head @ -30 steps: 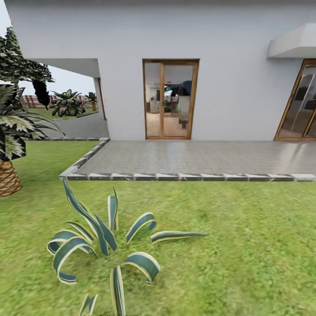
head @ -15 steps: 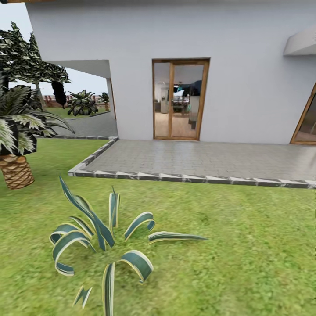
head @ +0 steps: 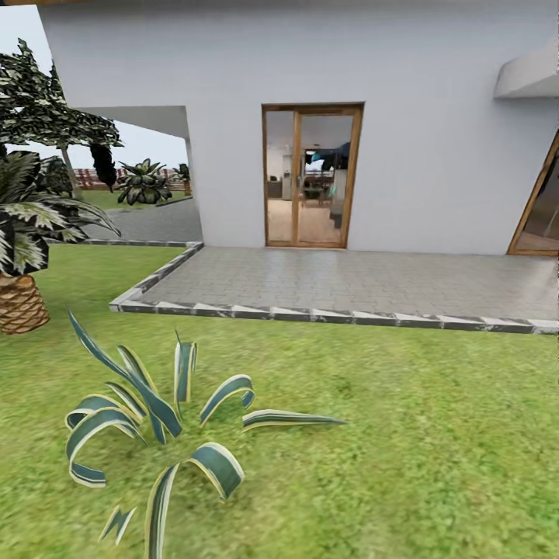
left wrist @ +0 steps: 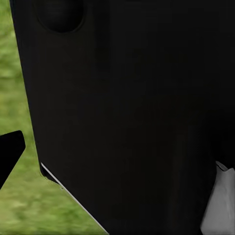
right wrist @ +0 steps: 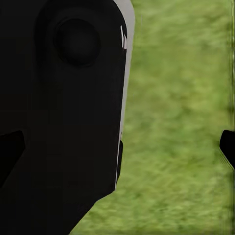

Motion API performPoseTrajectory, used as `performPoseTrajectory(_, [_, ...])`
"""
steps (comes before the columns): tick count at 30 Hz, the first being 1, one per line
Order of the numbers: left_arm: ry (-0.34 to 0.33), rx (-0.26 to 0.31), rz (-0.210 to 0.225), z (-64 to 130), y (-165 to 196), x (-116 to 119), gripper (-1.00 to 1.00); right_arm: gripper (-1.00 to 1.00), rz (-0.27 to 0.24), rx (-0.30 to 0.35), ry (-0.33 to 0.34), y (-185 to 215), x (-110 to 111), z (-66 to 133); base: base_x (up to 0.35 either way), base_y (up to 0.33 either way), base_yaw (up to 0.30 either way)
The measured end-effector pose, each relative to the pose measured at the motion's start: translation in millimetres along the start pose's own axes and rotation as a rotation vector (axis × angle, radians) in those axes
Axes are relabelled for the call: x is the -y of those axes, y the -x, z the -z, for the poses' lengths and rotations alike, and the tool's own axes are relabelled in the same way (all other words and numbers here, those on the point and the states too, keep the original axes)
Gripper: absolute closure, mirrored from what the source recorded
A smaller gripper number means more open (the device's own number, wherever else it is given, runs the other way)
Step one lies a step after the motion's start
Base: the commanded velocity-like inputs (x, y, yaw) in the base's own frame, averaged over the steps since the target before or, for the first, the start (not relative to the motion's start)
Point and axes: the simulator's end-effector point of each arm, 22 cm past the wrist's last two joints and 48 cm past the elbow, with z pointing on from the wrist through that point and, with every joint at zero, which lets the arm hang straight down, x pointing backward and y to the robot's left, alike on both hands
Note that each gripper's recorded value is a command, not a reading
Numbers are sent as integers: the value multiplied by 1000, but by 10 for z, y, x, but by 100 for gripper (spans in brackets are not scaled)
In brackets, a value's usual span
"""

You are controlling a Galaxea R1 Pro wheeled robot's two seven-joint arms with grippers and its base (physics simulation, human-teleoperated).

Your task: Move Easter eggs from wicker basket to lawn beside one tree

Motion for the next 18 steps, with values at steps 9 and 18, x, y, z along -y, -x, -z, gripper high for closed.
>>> performPoseTrajectory(9, [0,0,0,0,-3,0,-100,-100,0,0,0,0,-3,0,0,-339,0])
performPoseTrajectory(18, [0,0,0,0,-3,0,-100,-100,0,-1,0,-2,-1,0,0,-339,38])
